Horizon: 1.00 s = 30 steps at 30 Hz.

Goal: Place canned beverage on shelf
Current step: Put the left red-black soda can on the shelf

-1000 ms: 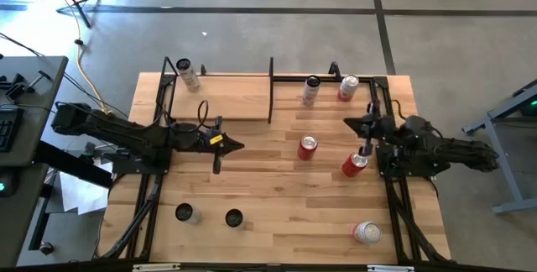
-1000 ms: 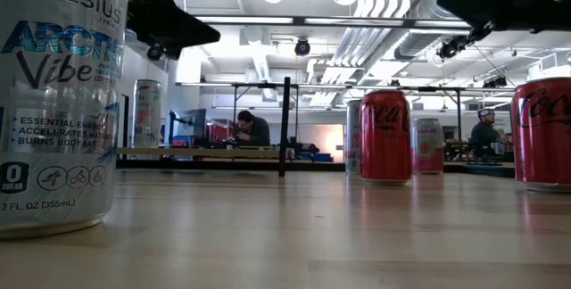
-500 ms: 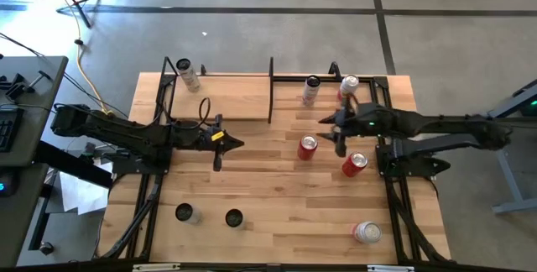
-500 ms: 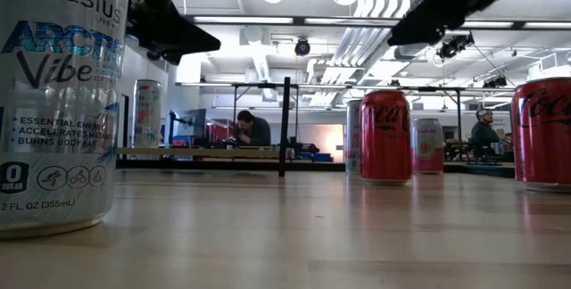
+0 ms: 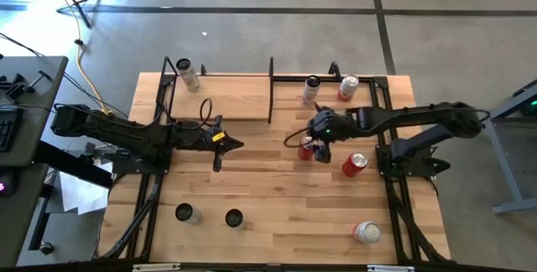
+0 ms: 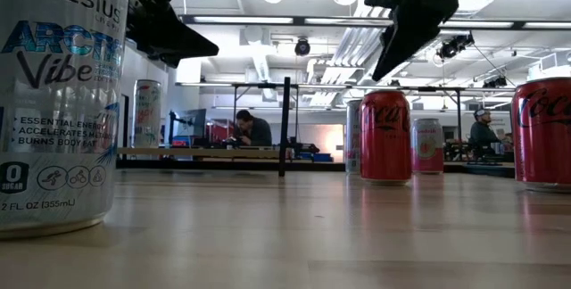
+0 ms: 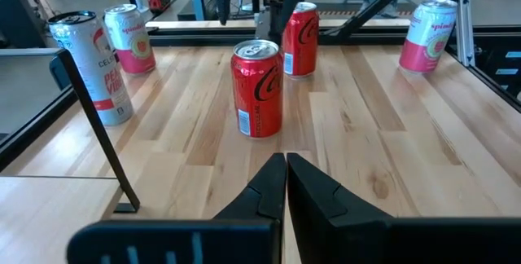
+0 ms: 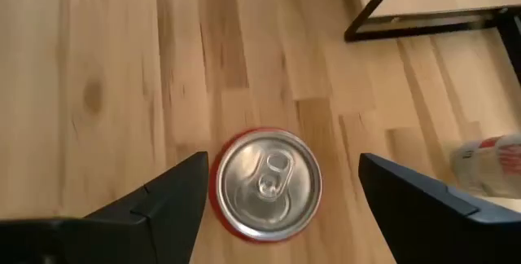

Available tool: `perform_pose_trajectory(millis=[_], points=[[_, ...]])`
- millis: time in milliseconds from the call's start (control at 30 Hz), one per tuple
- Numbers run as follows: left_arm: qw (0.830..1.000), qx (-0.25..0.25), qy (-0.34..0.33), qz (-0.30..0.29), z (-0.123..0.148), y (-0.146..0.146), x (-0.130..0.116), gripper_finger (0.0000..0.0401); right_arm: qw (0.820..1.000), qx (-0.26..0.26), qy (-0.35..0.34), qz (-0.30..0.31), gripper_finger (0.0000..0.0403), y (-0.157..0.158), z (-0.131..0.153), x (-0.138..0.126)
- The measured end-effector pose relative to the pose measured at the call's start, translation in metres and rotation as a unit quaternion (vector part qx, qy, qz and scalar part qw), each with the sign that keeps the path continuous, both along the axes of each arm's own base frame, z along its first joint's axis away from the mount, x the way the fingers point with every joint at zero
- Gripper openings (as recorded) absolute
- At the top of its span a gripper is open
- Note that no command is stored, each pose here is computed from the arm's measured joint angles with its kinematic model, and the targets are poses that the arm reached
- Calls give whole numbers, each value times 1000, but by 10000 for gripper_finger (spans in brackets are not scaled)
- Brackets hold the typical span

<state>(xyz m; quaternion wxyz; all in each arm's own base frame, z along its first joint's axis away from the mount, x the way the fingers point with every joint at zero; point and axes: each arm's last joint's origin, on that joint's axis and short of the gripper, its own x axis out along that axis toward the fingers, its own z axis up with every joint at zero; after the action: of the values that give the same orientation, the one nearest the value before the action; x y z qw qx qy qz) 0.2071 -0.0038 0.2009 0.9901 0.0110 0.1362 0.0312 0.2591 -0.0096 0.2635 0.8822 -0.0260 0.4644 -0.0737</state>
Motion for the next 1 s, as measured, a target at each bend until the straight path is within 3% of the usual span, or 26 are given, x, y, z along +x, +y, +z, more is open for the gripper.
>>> perform_pose_trajectory(millis=[133, 333, 467, 1000], points=[[1000, 0, 0, 0, 0, 0, 0, 5, 997, -22, 55, 42, 303, 2, -3, 11], [1000, 0, 1, -1, 0, 0, 0, 5, 992, -2, 96, 81, 303, 2, -16, 25], [1000, 0, 1, -1, 0, 0, 0, 5, 989, -40, 119, 84, 303, 0, -23, 28], [1000, -2, 4, 0, -1, 0, 0, 5, 993, -15, 97, 66, 303, 13, 2, 35]])
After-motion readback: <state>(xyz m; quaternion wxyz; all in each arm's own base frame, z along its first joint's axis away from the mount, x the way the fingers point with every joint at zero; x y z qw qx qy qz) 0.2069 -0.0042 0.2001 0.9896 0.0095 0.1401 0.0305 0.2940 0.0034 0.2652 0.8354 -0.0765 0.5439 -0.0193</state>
